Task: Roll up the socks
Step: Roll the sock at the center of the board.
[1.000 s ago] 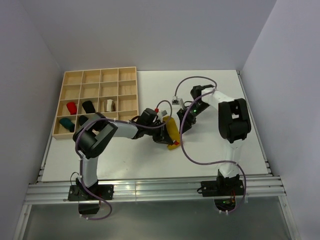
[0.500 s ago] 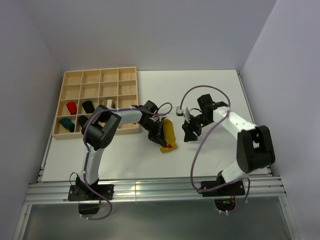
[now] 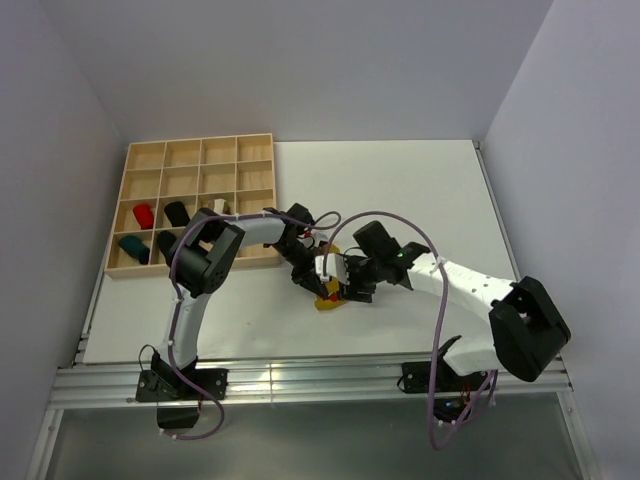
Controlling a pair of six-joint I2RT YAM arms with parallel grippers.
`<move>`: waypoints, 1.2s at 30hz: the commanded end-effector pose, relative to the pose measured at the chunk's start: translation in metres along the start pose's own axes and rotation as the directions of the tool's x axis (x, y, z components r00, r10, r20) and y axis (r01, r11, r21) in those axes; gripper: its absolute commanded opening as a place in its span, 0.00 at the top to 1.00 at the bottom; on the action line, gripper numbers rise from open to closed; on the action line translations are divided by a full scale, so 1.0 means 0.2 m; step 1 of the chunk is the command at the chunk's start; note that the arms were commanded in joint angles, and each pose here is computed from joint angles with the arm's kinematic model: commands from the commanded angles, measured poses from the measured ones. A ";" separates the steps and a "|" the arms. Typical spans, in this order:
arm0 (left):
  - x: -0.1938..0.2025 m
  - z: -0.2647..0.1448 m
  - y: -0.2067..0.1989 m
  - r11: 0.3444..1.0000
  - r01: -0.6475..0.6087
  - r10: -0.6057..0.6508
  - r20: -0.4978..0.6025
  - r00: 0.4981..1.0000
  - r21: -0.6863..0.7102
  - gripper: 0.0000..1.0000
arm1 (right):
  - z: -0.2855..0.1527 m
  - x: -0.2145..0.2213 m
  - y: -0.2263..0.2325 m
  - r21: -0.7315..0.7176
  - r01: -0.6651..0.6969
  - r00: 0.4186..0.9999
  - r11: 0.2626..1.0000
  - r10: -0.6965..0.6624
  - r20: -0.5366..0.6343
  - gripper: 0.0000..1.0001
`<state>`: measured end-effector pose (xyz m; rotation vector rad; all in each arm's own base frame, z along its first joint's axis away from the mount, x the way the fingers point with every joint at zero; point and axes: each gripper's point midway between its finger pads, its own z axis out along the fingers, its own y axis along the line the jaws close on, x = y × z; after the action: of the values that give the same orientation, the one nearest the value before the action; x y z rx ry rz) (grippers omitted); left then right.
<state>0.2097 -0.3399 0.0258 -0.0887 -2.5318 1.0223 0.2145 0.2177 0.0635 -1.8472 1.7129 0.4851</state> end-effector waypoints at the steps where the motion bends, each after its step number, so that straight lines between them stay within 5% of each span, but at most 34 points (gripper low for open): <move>1: -0.02 0.04 0.09 0.998 0.015 -0.015 -0.006 1.000 -0.061 1.00 | 0.01 -0.07 -0.05 0.070 0.107 0.994 0.992 -0.107 0.001 0.33; 13: -0.02 0.05 0.10 0.998 0.017 -0.018 -0.019 1.000 -0.057 1.00 | 0.14 -0.08 0.08 -0.019 0.193 0.979 0.981 -0.193 -0.071 0.35; 19: -0.02 0.05 0.10 0.999 0.019 -0.020 -0.019 1.000 -0.048 1.00 | 0.19 -0.08 0.08 -0.030 0.164 0.983 0.986 -0.166 -0.084 0.44; 25: -0.04 0.04 0.08 0.999 0.037 -0.037 -0.006 0.999 -0.028 1.00 | 0.20 -0.03 0.08 -0.014 0.111 0.987 0.994 -0.112 -0.114 0.64; 36: -0.14 -0.03 -0.02 0.989 0.082 -0.101 0.158 0.982 0.119 0.99 | 0.16 0.07 0.13 -0.123 -0.120 0.986 0.985 0.105 -0.128 0.72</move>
<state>0.2204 -0.3457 0.0274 -0.0140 -2.5242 1.1576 0.2018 0.2356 0.0272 -1.9479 1.8023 0.4388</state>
